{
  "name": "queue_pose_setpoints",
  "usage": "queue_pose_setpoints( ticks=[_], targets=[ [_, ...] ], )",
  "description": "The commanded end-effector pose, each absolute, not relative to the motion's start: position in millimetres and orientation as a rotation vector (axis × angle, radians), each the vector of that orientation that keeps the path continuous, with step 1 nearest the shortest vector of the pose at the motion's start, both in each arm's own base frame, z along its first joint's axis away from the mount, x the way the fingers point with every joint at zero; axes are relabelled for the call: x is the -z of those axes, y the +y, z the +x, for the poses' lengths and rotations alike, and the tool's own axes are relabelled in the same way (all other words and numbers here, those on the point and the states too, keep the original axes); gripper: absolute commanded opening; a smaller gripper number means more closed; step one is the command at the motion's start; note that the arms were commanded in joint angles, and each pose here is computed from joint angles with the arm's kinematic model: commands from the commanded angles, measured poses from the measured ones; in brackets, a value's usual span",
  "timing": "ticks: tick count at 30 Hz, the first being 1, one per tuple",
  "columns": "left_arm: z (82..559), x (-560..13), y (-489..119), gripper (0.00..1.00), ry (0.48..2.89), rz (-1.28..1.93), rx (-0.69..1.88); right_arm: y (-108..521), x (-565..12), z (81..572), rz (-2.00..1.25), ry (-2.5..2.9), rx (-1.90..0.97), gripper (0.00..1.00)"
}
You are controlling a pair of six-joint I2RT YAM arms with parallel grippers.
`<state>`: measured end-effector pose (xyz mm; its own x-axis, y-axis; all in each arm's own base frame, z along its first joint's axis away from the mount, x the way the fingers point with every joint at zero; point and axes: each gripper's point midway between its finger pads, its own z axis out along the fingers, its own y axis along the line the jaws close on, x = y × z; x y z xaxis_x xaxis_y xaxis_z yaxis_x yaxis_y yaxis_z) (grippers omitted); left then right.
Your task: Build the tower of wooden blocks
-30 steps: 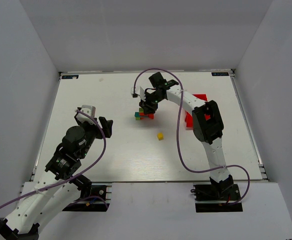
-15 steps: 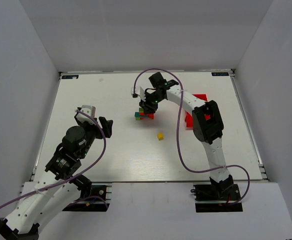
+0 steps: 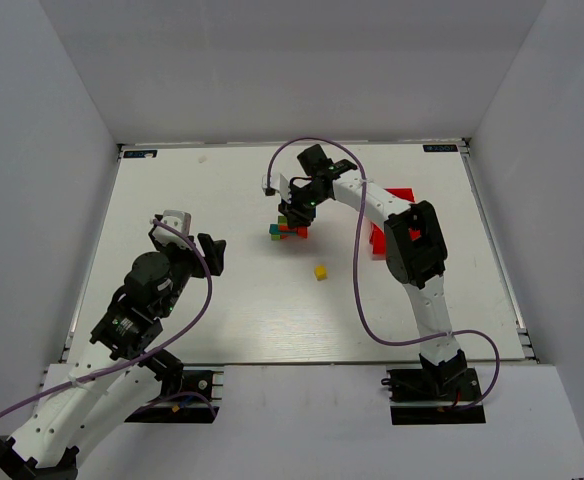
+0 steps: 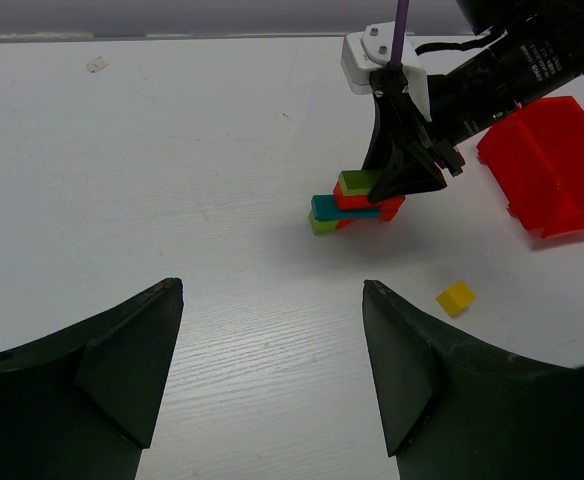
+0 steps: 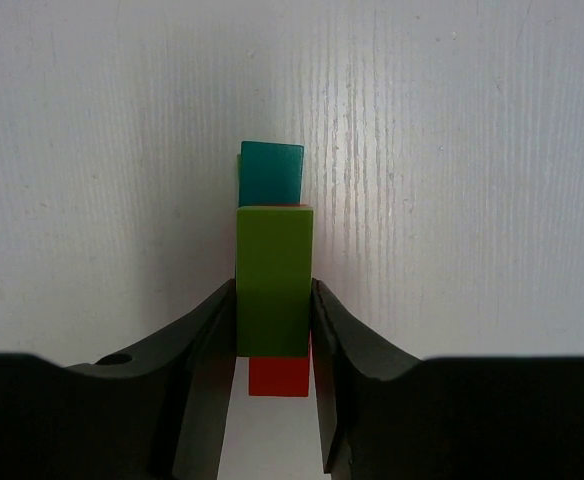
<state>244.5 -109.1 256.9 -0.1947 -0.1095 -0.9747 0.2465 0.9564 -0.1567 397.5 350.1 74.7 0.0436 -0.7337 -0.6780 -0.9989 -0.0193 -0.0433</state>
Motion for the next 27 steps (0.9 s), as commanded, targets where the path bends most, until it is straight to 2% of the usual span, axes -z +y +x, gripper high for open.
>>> queue_pose_setpoints(
  ticks=[1, 3, 7, 12, 19, 20, 27],
  targets=[
    [244, -256, -112, 0.82, 1.736, 0.119, 0.33, 354, -77, 394, -1.819, 1.731, -0.681, 0.39],
    [244, -256, -112, 0.82, 1.736, 0.119, 0.33, 353, -79, 395, -1.815, 1.731, -0.679, 0.44],
    [244, -256, -112, 0.82, 1.736, 0.119, 0.33, 353, -77, 395, -1.818, 1.73, -0.677, 0.58],
    [244, -256, -112, 0.82, 1.736, 0.119, 0.33, 353, -76, 395, -1.813, 1.736, -0.677, 0.64],
    [244, -256, -112, 0.82, 1.736, 0.119, 0.33, 353, -82, 397, -1.804, 1.729, -0.664, 0.77],
    [244, -256, -112, 0.82, 1.736, 0.119, 0.33, 353, -83, 399, -1.799, 1.731, -0.654, 0.9],
    [244, -256, -112, 0.82, 1.736, 0.119, 0.33, 344, -102, 403, -1.78, 1.715, -0.61, 0.9]
  ],
)
